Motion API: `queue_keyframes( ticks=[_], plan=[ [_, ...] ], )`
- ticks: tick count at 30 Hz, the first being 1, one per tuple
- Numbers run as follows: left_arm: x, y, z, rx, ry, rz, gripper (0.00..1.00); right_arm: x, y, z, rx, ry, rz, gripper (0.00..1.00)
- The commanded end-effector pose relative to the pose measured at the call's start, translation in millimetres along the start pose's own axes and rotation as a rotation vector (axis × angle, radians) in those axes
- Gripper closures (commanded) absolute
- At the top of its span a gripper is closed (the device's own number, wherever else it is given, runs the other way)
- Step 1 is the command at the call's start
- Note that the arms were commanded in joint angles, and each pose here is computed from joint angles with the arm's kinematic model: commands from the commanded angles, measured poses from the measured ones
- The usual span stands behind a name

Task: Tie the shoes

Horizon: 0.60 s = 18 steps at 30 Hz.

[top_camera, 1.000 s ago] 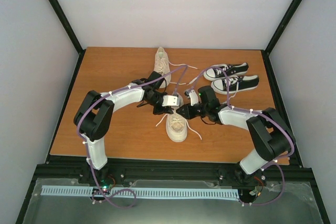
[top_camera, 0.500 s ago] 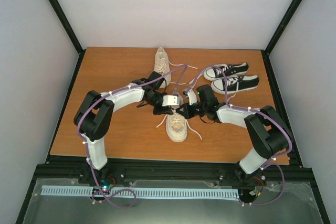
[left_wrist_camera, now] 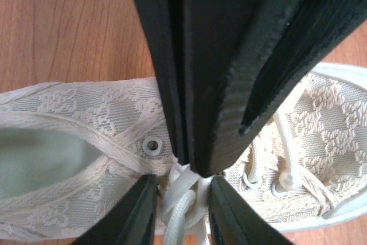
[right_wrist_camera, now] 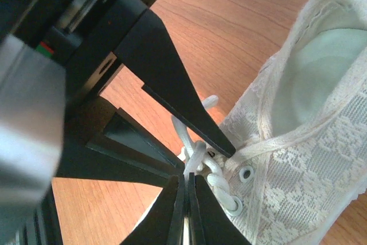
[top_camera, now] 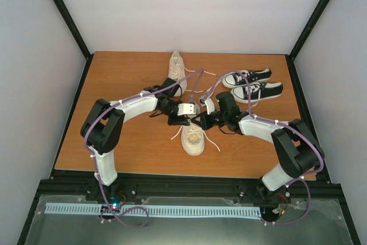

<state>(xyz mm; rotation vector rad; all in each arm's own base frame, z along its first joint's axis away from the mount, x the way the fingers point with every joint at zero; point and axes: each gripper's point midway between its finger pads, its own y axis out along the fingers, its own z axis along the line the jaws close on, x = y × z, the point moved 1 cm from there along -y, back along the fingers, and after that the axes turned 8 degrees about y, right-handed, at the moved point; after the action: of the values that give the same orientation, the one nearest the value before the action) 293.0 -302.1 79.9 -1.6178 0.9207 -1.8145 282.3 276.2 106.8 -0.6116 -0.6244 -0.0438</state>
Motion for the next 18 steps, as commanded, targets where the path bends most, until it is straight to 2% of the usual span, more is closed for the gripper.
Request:
queue_keyframes(
  ticks=[1,6,14,16,18],
  plan=[
    [23.3,-10.6,8.6,0.024,0.029,-0.062,0.75,4.3,-3.1,13.2,0.043,-0.043,-0.002,0.97],
    [25.9,-12.3,8.0,0.026,0.031,-0.075,0.92,0.4,-1.4,10.2,0.036,-0.042,0.014,0.97],
    [21.1,-8.5,18.1,0.056,-0.004,-0.045,0.99,-3.7,-2.9,19.3,0.085,-0.063,0.045,0.97],
    [20.8,-8.1,19.9,0.062,-0.013,-0.042,0.99,-4.8,-3.6,17.1,0.068,-0.066,0.059,0.9],
    [21.6,-9.0,20.4,0.071,-0.011,-0.047,0.99,2.0,-12.7,17.8,0.051,-0.086,0.028,0.74]
  ],
)
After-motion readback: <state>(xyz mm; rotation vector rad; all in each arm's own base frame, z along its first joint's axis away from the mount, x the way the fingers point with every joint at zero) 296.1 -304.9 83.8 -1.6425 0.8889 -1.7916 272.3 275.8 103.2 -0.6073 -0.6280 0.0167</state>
